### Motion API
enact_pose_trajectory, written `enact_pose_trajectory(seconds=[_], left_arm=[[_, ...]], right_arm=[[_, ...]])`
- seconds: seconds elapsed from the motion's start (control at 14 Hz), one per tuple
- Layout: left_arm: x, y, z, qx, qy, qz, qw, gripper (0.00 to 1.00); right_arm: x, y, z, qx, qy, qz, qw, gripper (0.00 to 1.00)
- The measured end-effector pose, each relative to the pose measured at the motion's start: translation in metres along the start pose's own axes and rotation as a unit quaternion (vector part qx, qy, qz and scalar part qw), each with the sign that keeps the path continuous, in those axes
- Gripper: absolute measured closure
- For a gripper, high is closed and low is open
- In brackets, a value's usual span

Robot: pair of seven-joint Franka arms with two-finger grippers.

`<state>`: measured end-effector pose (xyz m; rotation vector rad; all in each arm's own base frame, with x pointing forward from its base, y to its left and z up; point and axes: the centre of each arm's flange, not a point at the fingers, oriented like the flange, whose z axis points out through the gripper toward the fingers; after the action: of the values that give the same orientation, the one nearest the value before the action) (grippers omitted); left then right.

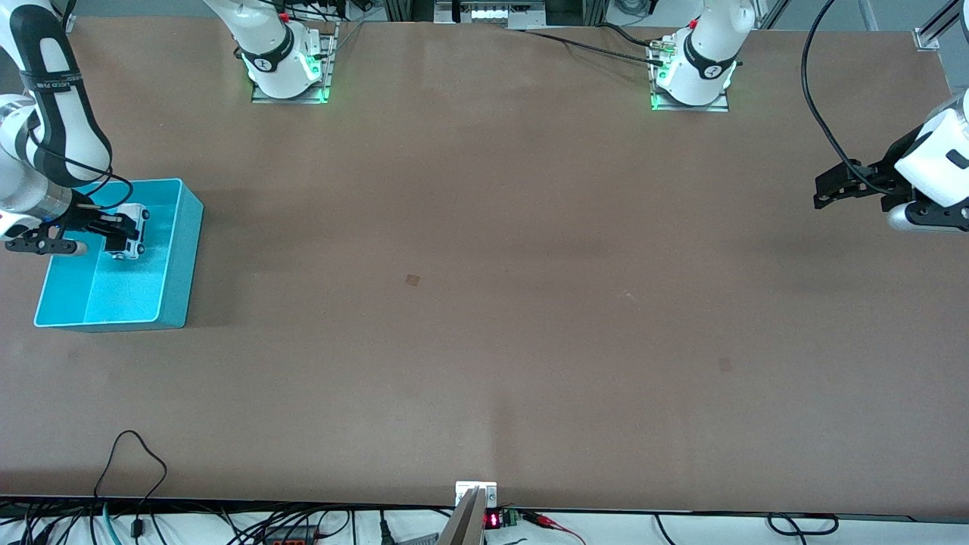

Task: Wind and store white jeep toy
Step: 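Lower the jeep into the bin and open the right gripper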

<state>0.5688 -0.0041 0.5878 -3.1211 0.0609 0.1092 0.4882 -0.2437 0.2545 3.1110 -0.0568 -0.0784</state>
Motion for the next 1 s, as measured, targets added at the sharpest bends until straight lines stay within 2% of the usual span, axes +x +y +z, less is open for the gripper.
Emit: enact_pose_trajectory(seconds=[1.0], left_arm=[[0.0, 0.001, 0.0, 0.0, 0.0, 0.001, 1.0, 0.0]], right_arm=[[-0.006, 0.0, 0.039, -0.006, -0.007, 0.002, 1.0, 0.48]])
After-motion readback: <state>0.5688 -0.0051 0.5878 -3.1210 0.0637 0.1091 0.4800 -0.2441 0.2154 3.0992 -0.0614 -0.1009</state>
